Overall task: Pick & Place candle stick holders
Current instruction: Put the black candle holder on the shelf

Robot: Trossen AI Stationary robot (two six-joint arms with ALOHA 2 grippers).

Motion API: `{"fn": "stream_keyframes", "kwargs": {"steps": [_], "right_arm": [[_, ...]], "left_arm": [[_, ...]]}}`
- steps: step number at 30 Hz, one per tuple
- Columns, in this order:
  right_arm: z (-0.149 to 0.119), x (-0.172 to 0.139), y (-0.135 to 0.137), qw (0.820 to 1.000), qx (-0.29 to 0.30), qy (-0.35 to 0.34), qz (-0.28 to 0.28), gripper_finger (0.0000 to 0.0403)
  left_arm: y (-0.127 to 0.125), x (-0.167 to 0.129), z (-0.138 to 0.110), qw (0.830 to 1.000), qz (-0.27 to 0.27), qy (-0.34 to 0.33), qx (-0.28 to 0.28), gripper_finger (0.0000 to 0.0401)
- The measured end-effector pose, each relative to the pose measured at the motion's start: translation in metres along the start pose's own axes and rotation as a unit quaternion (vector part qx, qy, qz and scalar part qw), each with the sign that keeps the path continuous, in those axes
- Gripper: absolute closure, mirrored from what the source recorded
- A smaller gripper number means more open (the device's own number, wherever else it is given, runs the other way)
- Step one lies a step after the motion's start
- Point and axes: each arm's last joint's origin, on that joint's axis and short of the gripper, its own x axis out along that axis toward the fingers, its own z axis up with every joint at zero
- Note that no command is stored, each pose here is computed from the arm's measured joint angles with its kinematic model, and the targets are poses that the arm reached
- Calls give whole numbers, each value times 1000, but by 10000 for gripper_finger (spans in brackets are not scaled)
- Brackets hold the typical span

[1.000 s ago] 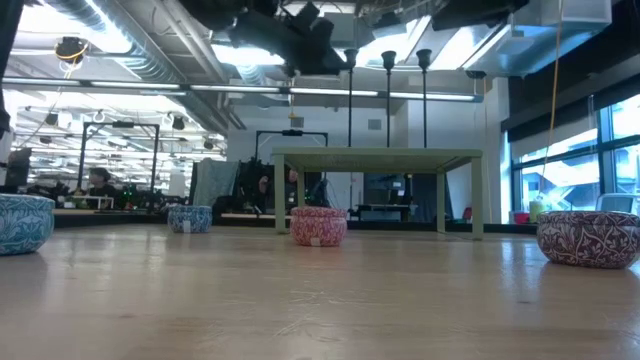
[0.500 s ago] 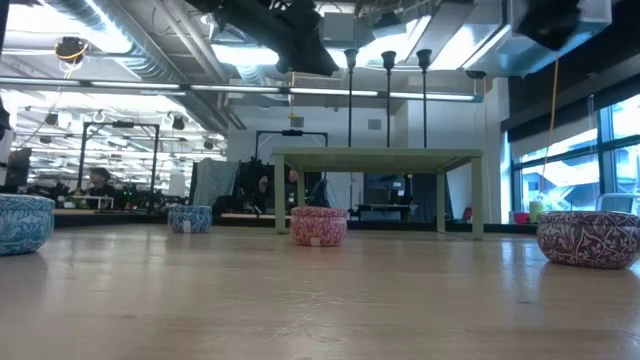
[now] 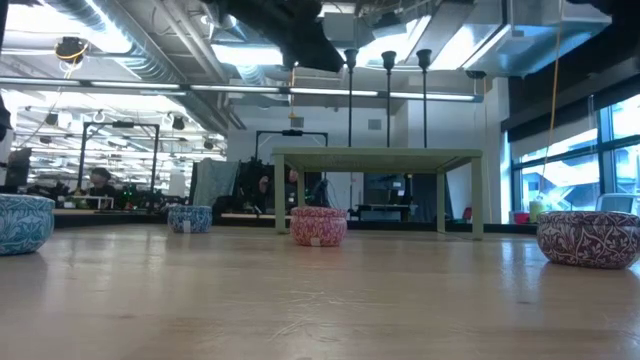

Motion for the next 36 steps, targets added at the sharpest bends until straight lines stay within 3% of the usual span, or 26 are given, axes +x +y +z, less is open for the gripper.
{"fn": "stream_keyframes", "kwargs": {"steps": [4,8,17,27,32,36], "right_arm": [[-7,15,6,995,68,66,11,237],[-12,36,19,994,58,81,38,237],[-23,89,54,993,-46,48,98,237],[-28,112,65,989,-133,3,67,238],[-25,114,61,972,-226,-59,36,238],[-23,115,60,963,-253,-91,8,238]], "left_arm": [[-6,0,-3,1000,-11,19,-1,221],[-13,0,-6,999,-24,41,1,221],[-30,0,-7,996,-48,64,-25,221],[-39,0,-5,996,-59,62,-23,221],[-40,0,-4,996,-59,59,-26,221],[-40,0,-4,996,-58,59,-26,221]]}}
